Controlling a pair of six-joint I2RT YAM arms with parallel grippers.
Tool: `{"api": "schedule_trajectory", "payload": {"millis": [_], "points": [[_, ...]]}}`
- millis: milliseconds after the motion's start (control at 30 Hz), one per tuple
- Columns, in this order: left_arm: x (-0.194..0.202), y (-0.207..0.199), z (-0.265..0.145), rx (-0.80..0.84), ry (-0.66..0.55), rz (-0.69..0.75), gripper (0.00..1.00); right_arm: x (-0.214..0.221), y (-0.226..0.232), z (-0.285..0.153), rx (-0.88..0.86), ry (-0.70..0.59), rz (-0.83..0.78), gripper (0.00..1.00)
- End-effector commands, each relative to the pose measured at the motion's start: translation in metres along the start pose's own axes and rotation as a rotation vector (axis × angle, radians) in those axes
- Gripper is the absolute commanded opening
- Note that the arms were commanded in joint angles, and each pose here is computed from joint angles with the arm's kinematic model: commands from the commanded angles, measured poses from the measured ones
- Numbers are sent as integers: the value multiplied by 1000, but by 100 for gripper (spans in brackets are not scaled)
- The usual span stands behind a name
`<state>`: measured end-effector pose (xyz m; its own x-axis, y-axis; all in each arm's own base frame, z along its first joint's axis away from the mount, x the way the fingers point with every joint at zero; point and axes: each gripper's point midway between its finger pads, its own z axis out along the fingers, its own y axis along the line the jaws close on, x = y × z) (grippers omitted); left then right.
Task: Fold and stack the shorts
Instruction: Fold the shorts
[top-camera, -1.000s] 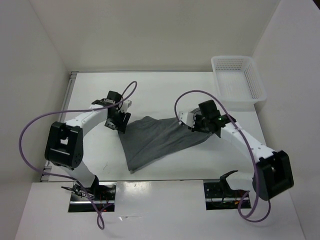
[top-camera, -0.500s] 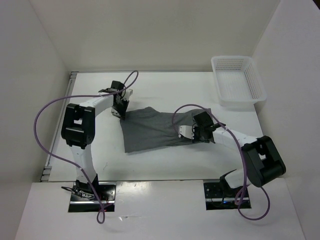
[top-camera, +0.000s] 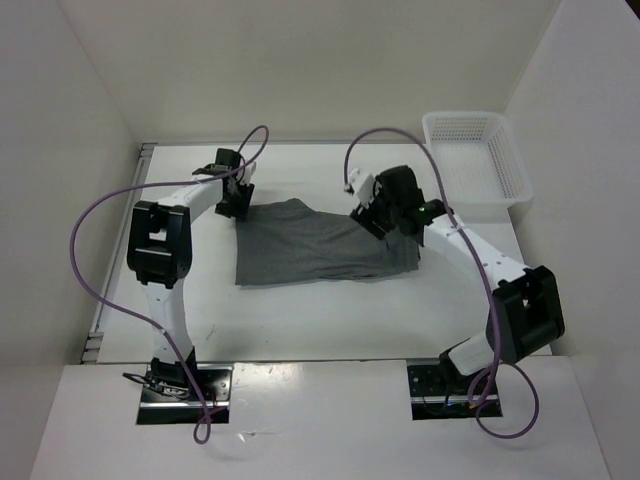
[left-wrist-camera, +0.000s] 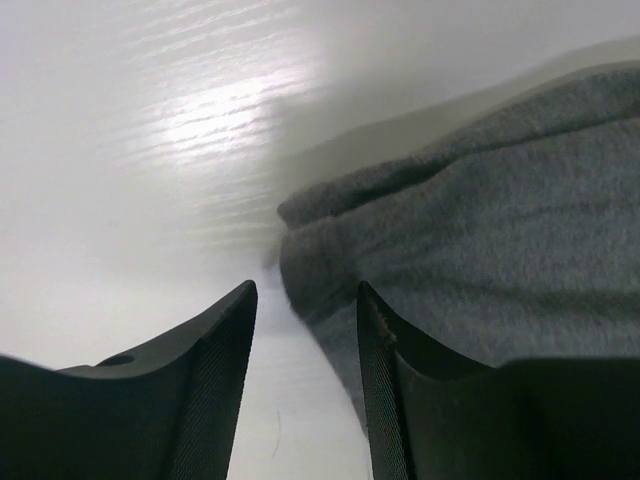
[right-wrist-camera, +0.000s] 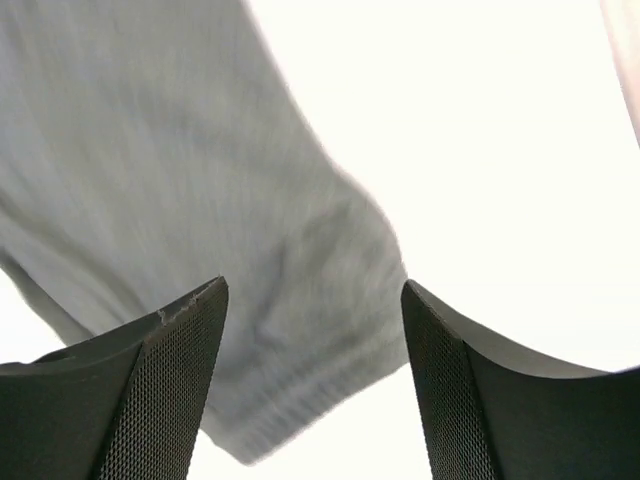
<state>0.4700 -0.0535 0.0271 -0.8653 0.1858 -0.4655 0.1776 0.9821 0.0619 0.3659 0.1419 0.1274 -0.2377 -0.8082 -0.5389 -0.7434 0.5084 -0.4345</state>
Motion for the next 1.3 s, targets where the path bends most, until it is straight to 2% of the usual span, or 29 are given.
{"api": "schedule_trajectory", "payload": {"millis": [0,33,100,133,167,300,367,500,700,900,1133,1267], "points": [[-30,12,-53,-36,-102,-7,53,-49,-2,-28,-46,-117,420,75],[-27,12,-63,-36,-98,-7,54,-50,3,-27,-73,-105,558,77],[-21,11,-86,-27,-109,-7,57,-28,6,-23,-105,-65,729,79],[2,6,-86,-5,-50,-4,57,-17,7,-21,-99,-39,796,80],[10,4,-97,5,-46,-3,58,-3,3,-19,-81,-12,878,80],[73,-17,-104,69,94,20,58,41,19,-7,-71,103,935,80],[89,-31,-108,111,117,39,58,58,15,1,-57,137,970,83],[119,-45,-103,172,193,43,58,114,-15,4,22,207,1171,85],[151,-61,-82,210,316,69,58,112,-8,14,-46,191,1205,86],[157,-61,-69,190,324,82,58,116,18,19,-114,213,1279,86],[163,-60,-67,182,344,83,58,138,37,35,-100,326,1380,83],[165,-58,-65,173,353,84,58,131,41,42,-154,297,1398,72]]}}
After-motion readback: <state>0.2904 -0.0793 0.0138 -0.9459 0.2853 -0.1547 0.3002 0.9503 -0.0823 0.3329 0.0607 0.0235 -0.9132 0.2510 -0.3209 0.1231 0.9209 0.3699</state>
